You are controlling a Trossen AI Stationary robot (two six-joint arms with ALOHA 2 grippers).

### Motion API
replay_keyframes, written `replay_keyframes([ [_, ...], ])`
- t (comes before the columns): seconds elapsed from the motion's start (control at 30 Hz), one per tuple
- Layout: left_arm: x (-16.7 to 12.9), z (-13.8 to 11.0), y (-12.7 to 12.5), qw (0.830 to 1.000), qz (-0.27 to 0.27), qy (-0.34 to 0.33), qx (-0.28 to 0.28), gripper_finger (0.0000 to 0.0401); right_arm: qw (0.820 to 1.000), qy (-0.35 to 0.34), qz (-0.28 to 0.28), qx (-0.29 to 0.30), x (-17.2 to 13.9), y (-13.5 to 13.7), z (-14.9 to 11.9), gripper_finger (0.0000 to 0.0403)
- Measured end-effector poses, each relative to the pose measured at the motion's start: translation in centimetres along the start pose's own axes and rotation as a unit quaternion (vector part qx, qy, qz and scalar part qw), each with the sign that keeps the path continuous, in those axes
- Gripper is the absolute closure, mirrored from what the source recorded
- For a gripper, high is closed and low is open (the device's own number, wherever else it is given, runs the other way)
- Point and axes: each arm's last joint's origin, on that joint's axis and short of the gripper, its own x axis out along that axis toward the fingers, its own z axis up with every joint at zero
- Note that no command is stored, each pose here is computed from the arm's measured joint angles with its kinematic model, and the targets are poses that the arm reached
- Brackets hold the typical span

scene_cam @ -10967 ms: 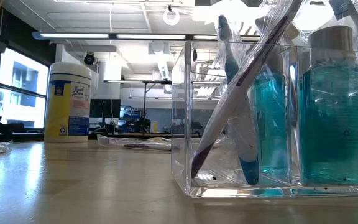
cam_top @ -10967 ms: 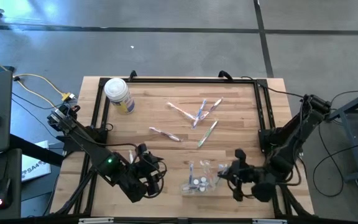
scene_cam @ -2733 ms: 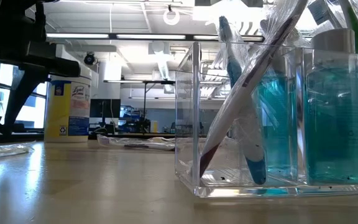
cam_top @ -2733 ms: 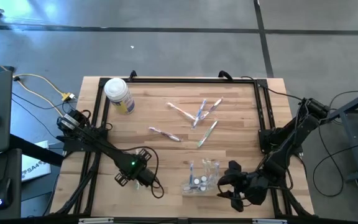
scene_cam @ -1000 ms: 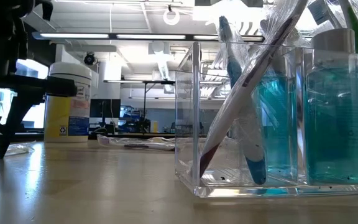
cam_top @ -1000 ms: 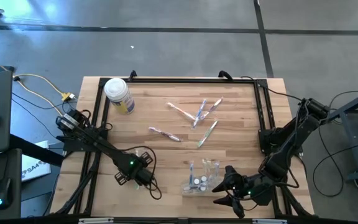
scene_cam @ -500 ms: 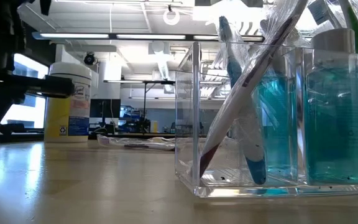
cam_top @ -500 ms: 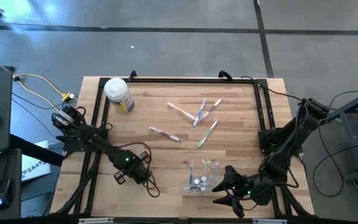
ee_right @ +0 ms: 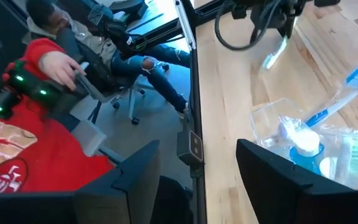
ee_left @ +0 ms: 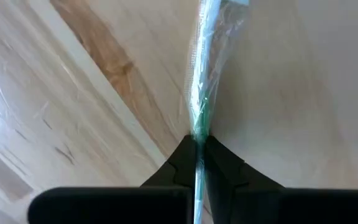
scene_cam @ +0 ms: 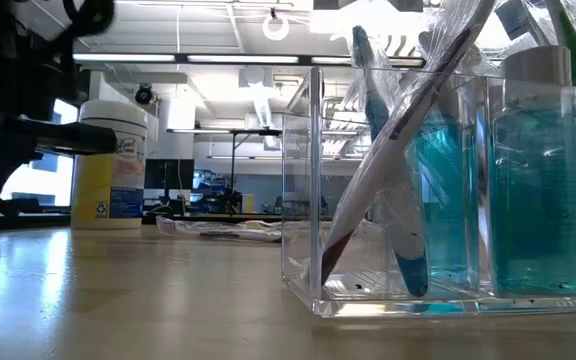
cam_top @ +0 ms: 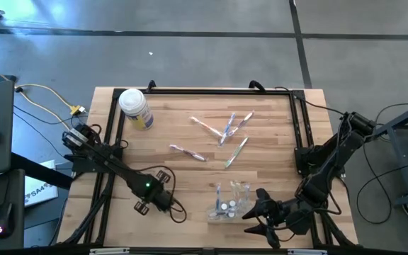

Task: Pick & Place toothbrushing station
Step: Put the left green toothbrush into the transparent bin

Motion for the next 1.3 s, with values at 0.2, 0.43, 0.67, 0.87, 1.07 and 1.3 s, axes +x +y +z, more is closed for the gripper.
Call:
replay_keyframes([
  [0.2,-3.3,1.8,-1.5,0.999,0.033,-0.012,-0.007,0.0395,0.999,0.007,0.006,-0.034,-0.1,0.1,-0.2,0.0200],
  [0.43,-9.0,3.5,-3.1,0.993,0.105,-0.044,-0.038,0.0395,0.996,0.025,0.024,-0.077,-0.1,0.2,-0.3,0.0200],
  [0.67,-13.4,5.1,-4.6,0.970,0.153,-0.154,-0.110,0.0395,0.992,0.043,0.037,-0.117,-0.2,0.3,-0.6,0.0200],
  [0.87,-14.2,5.9,-6.9,0.939,0.170,-0.257,-0.151,0.0395,0.983,0.074,0.064,-0.156,-0.9,1.0,-1.8,0.0200],
  [1.07,-15.7,6.9,-8.6,0.856,0.245,-0.398,-0.219,0.0395,0.973,0.083,0.088,-0.196,-1.9,2.0,-3.1,0.0200],
  [1.3,-15.4,9.2,-8.7,0.755,0.235,-0.540,-0.288,0.0395,0.962,0.073,0.089,-0.246,-2.3,2.4,-3.6,0.0200],
])
